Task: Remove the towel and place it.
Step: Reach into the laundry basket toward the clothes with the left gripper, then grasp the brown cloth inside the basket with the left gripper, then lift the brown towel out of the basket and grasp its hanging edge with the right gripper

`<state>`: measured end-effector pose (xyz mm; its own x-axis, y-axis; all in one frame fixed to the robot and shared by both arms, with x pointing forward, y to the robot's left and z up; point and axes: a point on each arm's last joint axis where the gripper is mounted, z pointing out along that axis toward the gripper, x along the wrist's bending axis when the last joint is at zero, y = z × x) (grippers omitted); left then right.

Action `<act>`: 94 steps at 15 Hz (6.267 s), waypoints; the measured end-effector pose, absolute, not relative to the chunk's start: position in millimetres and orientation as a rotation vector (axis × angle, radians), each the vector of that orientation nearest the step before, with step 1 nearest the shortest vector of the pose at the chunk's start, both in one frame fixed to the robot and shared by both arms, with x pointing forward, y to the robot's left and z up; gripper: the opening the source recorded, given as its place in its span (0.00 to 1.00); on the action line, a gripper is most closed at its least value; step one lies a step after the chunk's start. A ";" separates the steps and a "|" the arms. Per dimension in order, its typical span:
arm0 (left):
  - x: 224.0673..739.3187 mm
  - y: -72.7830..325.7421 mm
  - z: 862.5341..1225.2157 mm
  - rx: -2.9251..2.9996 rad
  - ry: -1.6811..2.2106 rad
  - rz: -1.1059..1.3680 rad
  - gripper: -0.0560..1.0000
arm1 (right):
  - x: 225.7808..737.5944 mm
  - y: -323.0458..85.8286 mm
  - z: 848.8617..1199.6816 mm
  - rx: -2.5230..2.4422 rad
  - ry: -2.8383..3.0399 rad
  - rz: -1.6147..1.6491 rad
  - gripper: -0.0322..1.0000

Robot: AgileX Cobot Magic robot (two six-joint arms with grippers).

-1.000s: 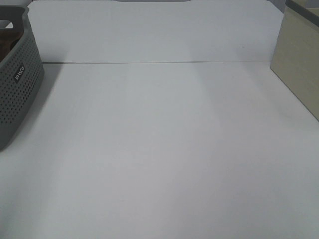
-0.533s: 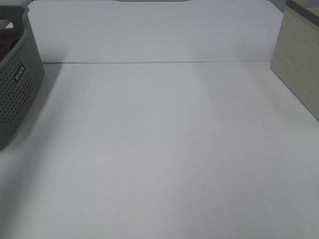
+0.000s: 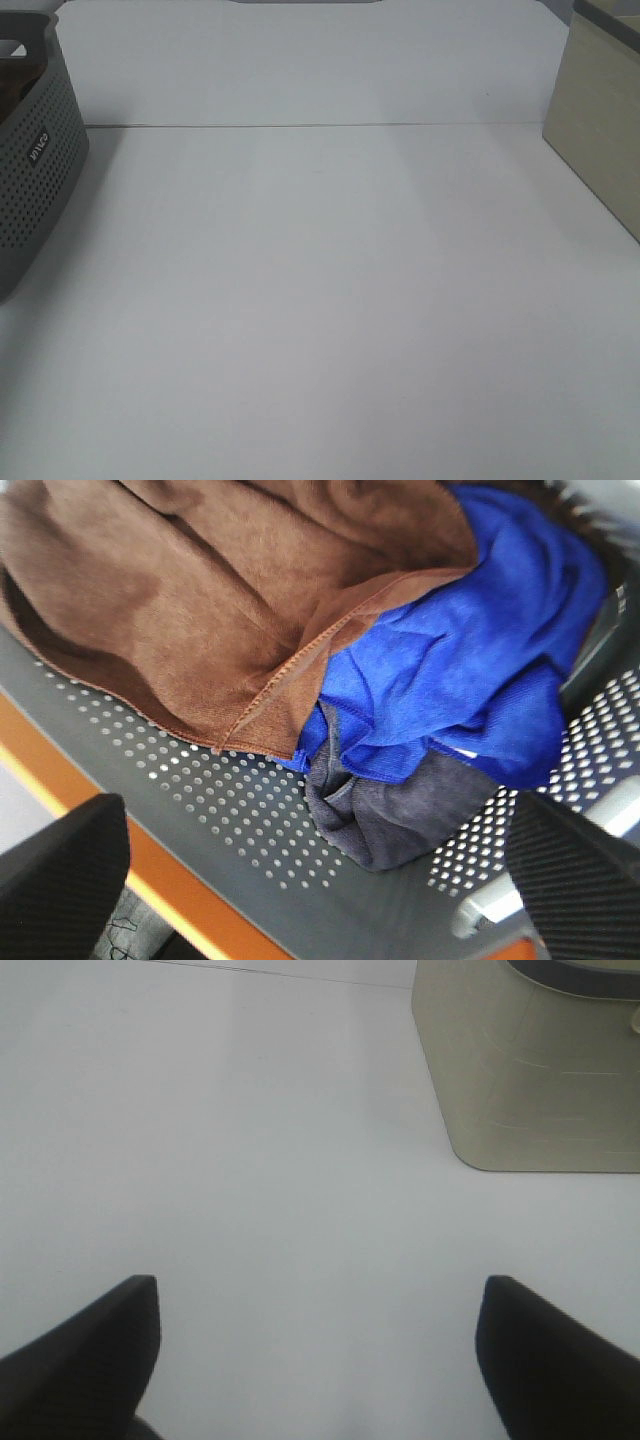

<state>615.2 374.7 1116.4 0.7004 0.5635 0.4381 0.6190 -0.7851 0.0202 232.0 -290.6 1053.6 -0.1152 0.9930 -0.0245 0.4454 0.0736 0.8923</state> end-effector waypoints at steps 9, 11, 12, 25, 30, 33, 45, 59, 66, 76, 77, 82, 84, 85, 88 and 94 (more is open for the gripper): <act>684.8 424.9 1009.0 -2.758 -0.866 -0.453 0.94 | 232.0 -290.6 1053.6 1.451 1.653 0.993 0.83; 689.4 426.2 989.2 -2.770 -0.827 -0.394 0.94 | 232.0 -290.6 1053.6 1.451 1.653 0.993 0.83; 690.1 426.8 985.1 -2.768 -0.819 -0.381 0.94 | 232.0 -290.6 1053.6 1.451 1.653 0.993 0.83; 690.0 432.0 982.0 -2.709 -0.931 -0.375 0.10 | 232.0 -290.6 1053.6 1.451 1.653 0.993 0.83; 688.4 409.3 1032.5 -2.726 -0.979 -0.559 0.05 | 232.0 -290.6 1053.6 1.451 1.653 0.993 0.83; 683.2 373.4 1076.6 -2.763 -0.911 -0.726 0.05 | 232.0 -290.6 1053.6 1.451 1.653 0.993 0.83; 572.1 262.9 1244.6 -2.822 -0.766 -1.378 0.05 | 232.0 -290.6 1053.6 1.451 1.653 0.993 0.83; 479.5 137.2 1299.5 -3.007 -0.105 -1.862 0.05 | 368.0 -242.9 1077.9 0.907 2.056 1.417 0.83; 449.5 95.7 1306.1 -3.085 0.183 -1.986 0.05 | 485.1 -206.3 1061.9 0.588 2.285 1.846 0.83; 445.7 90.8 1307.5 -3.101 0.213 -2.011 0.05 | 487.2 -123.5 1067.0 0.268 2.557 1.734 0.83; 445.5 90.5 1307.4 -3.108 0.213 -2.008 0.05 | 490.8 -122.7 1062.8 0.296 2.558 1.718 0.83; 454.3 79.2 1297.1 -3.119 0.226 -1.957 0.05 | 476.9 -104.2 1059.6 0.188 2.635 1.783 0.74; 459.6 73.5 1291.1 -3.113 0.234 -1.931 0.05 | 478.0 -103.9 1061.2 0.198 2.631 1.781 0.60; 459.9 73.3 1290.8 -3.110 0.234 -1.930 0.05 | 479.4 -104.2 1060.6 0.217 2.627 1.766 0.51; 460.1 73.5 1290.9 -3.105 0.235 -1.933 0.05 | 484.4 -105.6 1058.4 0.256 2.604 1.704 0.22; 460.1 73.5 1290.9 -3.105 0.235 -1.933 0.05 | 485.3 -107.0 1057.2 0.286 2.648 1.644 0.04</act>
<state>460.1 73.5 1290.9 0.4733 0.1624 0.8658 -0.3648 -0.8585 0.3605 485.3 -107.0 1057.2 -0.9833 0.1603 0.0863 0.1484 0.4315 0.8898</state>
